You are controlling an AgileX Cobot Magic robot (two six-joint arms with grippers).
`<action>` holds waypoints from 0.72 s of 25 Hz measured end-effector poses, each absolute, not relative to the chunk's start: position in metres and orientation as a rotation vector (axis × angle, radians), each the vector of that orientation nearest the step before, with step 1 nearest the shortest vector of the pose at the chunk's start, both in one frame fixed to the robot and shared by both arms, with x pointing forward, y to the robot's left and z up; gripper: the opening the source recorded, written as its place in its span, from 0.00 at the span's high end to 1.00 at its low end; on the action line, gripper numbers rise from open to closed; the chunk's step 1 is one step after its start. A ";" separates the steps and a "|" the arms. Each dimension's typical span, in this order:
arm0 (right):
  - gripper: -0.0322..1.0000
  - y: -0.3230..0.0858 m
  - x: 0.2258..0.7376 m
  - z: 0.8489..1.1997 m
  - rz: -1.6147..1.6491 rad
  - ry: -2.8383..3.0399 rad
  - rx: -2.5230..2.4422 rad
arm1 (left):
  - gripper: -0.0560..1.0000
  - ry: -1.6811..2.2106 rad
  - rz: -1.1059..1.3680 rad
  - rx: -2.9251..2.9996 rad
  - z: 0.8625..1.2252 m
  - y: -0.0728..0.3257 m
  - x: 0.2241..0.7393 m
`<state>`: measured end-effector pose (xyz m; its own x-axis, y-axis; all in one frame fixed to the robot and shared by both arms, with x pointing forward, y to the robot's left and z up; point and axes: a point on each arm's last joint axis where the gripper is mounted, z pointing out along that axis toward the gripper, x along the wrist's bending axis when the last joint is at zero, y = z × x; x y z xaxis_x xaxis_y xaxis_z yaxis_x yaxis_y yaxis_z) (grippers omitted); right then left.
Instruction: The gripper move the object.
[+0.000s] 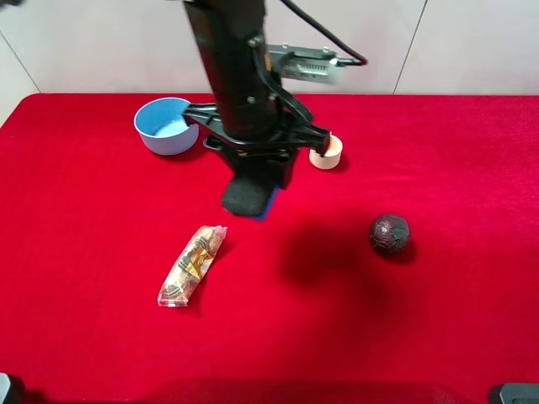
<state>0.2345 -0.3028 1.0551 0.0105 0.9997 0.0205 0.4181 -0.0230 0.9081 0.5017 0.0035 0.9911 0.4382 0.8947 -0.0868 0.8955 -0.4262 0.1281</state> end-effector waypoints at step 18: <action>0.30 -0.301 0.234 1.055 1.015 1.513 1.548 | 0.42 1.457 0.018 2.588 0.960 -0.043 0.491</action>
